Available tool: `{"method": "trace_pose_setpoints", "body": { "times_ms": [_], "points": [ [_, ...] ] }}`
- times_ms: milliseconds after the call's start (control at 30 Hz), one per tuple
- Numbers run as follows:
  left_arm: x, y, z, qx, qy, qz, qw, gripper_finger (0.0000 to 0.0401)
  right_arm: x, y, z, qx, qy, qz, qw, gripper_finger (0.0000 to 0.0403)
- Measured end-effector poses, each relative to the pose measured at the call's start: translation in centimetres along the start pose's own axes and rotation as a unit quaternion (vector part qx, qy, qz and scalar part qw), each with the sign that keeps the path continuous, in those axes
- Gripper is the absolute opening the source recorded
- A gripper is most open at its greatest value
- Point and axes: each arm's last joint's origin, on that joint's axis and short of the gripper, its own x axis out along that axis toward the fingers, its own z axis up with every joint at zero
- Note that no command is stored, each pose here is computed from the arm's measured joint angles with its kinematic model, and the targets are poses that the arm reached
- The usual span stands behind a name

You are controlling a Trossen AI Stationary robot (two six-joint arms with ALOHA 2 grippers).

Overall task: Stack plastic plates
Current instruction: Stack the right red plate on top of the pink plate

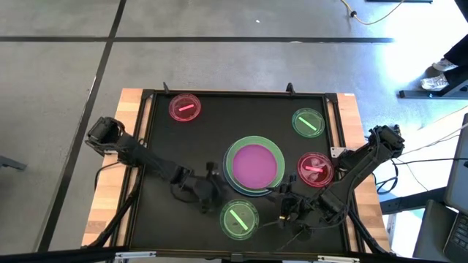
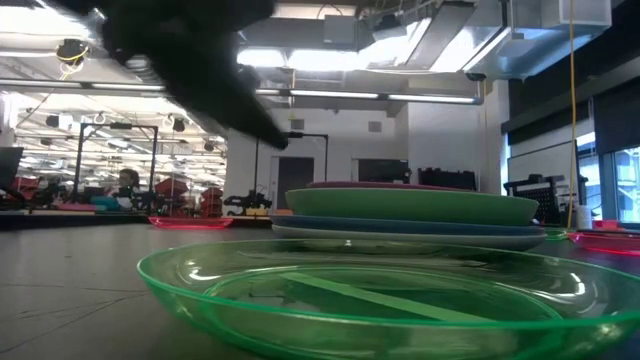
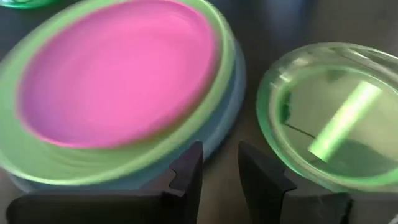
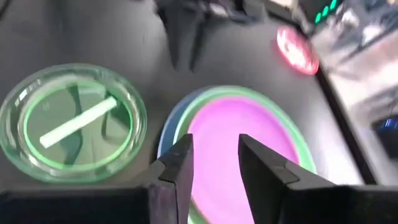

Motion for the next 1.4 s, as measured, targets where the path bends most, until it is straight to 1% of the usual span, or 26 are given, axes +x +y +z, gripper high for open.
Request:
{"method": "trace_pose_setpoints", "body": {
  "times_ms": [67, 133, 200, 300, 400, 600, 800, 967, 1067, 1133, 1200, 1300, 1400],
  "points": [
    [-0.4, -0.9, -1.3, -0.001, -0.020, -0.017, 1.000, 0.0095, 0.0, -0.2, -0.5, 0.016, 0.028, 0.007, 0.999, 0.0117],
    [-0.8, -1.7, -2.0, -0.012, -0.063, -0.035, 0.997, 0.0096, -0.1, -0.3, -1.1, 0.036, 0.064, 0.018, 0.997, 0.0117],
    [-1.2, -2.3, -3.2, -0.013, -0.088, -0.053, 0.995, 0.0095, -0.2, -0.5, -1.7, 0.061, 0.099, 0.023, 0.993, 0.0117],
    [-1.7, -2.8, -4.2, -0.028, -0.134, -0.075, 0.988, 0.0095, -0.4, -0.9, -2.6, 0.101, 0.146, 0.009, 0.984, 0.0117],
    [-2.0, -2.6, -4.7, -0.045, -0.169, -0.073, 0.982, 0.0095, -0.5, -1.0, -3.7, 0.147, 0.190, -0.001, 0.971, 0.0117],
    [-2.0, -2.5, -4.8, -0.049, -0.176, -0.075, 0.980, 0.0095, 0.5, -0.9, -7.1, 0.185, 0.274, -0.018, 0.944, 0.0117],
    [-2.0, -2.4, -4.8, -0.049, -0.176, -0.073, 0.980, 0.0095, 1.9, -1.8, -10.8, 0.220, 0.350, -0.074, 0.908, 0.0117],
    [-1.8, -2.1, -4.7, -0.053, -0.176, -0.066, 0.981, 0.0095, 2.9, -2.5, -13.1, 0.239, 0.392, -0.101, 0.883, 0.0117],
    [-1.8, -2.0, -4.7, -0.054, -0.175, -0.064, 0.981, 0.0095, 3.5, -3.0, -14.1, 0.240, 0.400, -0.115, 0.877, 0.0117],
    [-1.8, -2.0, -4.7, -0.054, -0.175, -0.064, 0.981, 0.0095, 3.9, -3.2, -14.6, 0.240, 0.398, -0.121, 0.877, 0.0117],
    [-1.7, -2.0, -4.7, -0.054, -0.175, -0.064, 0.981, 0.0095, 4.3, -3.2, -15.0, 0.239, 0.395, -0.110, 0.880, 0.0117],
    [-1.7, -2.0, -4.7, -0.054, -0.174, -0.064, 0.981, 0.0095, 4.6, -3.3, -15.9, 0.236, 0.404, -0.107, 0.877, 0.0117],
    [-1.7, -2.0, -4.7, -0.054, -0.174, -0.064, 0.981, 0.0095, 4.7, -3.5, -16.7, 0.234, 0.396, -0.121, 0.879, 0.0117]
  ]
}}
